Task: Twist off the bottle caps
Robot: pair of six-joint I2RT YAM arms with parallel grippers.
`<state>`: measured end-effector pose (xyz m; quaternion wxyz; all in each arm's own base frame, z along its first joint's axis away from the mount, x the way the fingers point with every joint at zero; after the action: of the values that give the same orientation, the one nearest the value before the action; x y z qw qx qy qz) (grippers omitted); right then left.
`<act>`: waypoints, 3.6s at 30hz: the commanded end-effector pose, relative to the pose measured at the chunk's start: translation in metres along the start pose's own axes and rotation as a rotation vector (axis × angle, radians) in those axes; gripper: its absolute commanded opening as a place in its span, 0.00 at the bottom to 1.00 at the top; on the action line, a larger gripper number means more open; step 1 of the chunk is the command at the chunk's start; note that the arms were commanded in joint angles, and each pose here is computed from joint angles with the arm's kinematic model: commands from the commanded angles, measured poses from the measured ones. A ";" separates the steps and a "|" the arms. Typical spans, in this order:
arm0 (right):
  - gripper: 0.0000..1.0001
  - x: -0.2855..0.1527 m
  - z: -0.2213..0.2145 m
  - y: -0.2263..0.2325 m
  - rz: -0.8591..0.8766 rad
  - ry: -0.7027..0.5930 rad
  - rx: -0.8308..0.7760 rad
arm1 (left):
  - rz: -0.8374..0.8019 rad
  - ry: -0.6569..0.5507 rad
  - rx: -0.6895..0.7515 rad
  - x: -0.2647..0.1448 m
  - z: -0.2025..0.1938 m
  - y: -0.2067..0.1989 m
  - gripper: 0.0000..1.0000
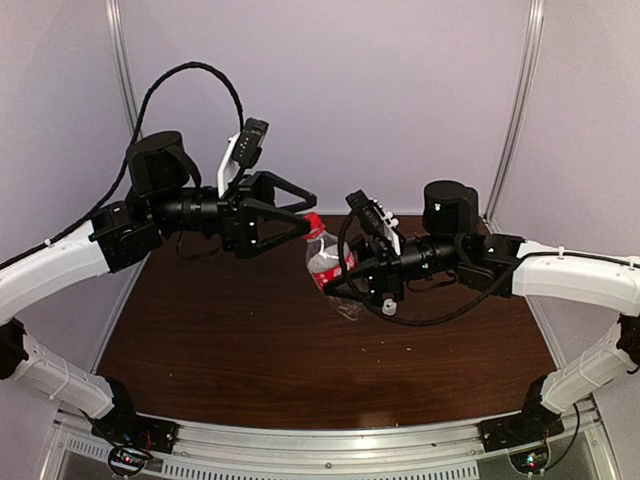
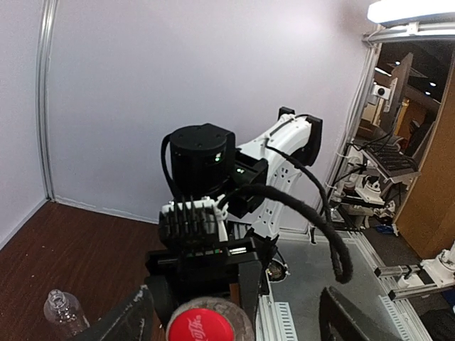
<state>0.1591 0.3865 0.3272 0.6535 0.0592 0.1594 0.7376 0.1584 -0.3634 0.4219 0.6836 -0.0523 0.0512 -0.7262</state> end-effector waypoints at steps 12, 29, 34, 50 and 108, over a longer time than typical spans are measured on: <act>0.37 0.001 0.021 0.024 0.157 -0.043 -0.013 | -0.191 -0.026 0.047 0.010 -0.004 -0.014 0.52; 0.36 0.001 0.013 0.015 0.114 -0.035 -0.001 | -0.143 -0.045 0.035 0.008 -0.002 -0.008 0.30; 0.36 0.000 0.012 0.000 0.001 -0.025 -0.002 | 0.072 -0.054 -0.025 0.004 0.003 0.021 0.19; 0.36 -0.006 0.014 -0.041 -0.255 -0.022 0.010 | 0.554 -0.095 -0.270 -0.020 0.005 0.069 0.30; 0.36 0.001 0.023 -0.004 -0.041 -0.026 0.003 | 0.084 -0.065 -0.065 -0.001 0.013 0.016 0.15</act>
<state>0.1487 0.3920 0.3371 0.6111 0.0765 0.1667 0.7700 0.1598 -0.3695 0.4210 0.6664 -0.0727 0.0556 -0.7399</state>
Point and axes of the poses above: each gripper's point midway between its finger pads, its own x axis out along the fingers, its own y axis along the line the jaws close on, z = x × y, the point moved 1 cm from there along -x, back along the fingers, and after that the axes turned 3 degrees about x, right-handed, at the moved point
